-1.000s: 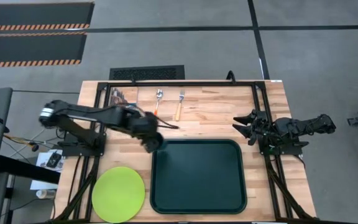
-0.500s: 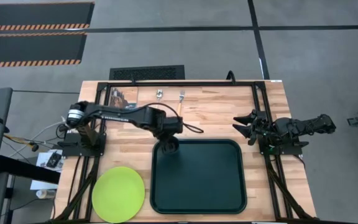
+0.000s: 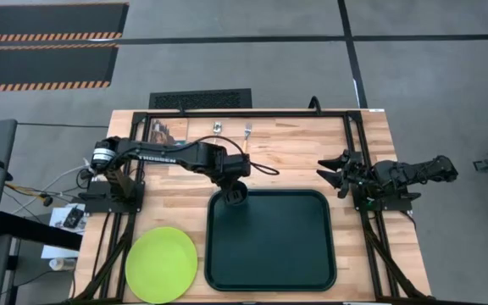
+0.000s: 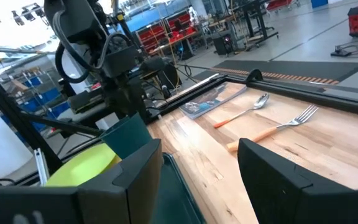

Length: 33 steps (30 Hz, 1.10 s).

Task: Pick and place plate/cup/fork/spoon on tray
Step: Put the dark blue cup on the top left of the black tray

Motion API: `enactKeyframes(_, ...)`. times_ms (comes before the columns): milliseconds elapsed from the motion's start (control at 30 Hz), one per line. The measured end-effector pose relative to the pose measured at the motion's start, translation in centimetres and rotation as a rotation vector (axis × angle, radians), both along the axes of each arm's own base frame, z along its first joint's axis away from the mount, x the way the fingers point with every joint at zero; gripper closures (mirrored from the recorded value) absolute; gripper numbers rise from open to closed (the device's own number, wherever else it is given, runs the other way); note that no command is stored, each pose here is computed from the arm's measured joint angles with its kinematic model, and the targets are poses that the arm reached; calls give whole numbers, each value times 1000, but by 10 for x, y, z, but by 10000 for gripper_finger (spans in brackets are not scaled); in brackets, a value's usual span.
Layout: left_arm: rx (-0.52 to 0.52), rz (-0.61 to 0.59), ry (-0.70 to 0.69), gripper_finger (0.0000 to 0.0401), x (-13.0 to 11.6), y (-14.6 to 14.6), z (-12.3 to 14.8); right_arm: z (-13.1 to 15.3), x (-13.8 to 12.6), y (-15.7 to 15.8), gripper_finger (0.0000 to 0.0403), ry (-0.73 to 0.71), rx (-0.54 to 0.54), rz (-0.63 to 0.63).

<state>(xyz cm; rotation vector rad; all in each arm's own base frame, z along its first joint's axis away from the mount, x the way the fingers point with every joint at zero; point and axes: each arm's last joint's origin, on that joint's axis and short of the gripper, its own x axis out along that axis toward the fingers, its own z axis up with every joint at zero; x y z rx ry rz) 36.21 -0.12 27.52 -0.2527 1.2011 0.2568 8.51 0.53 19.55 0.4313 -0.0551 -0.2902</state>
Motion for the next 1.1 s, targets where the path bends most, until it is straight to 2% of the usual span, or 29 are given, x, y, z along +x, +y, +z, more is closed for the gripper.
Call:
enactKeyframes(267,-17,-10,101,401,-2,-6,-14,-1,0,0,164,12,-3,1)
enactKeyframes(333,-34,-19,72,401,1,-9,-17,-2,0,0,164,17,-4,1)
enactKeyframes(600,-53,-7,166,401,-10,-12,-46,-1,0,0,164,14,-3,1)
enactKeyframes(767,-6,8,175,401,-11,-10,-47,-1,0,0,164,13,-3,1)
enactKeyframes(1100,7,11,184,400,-12,-8,-47,-2,0,0,164,16,-3,1)
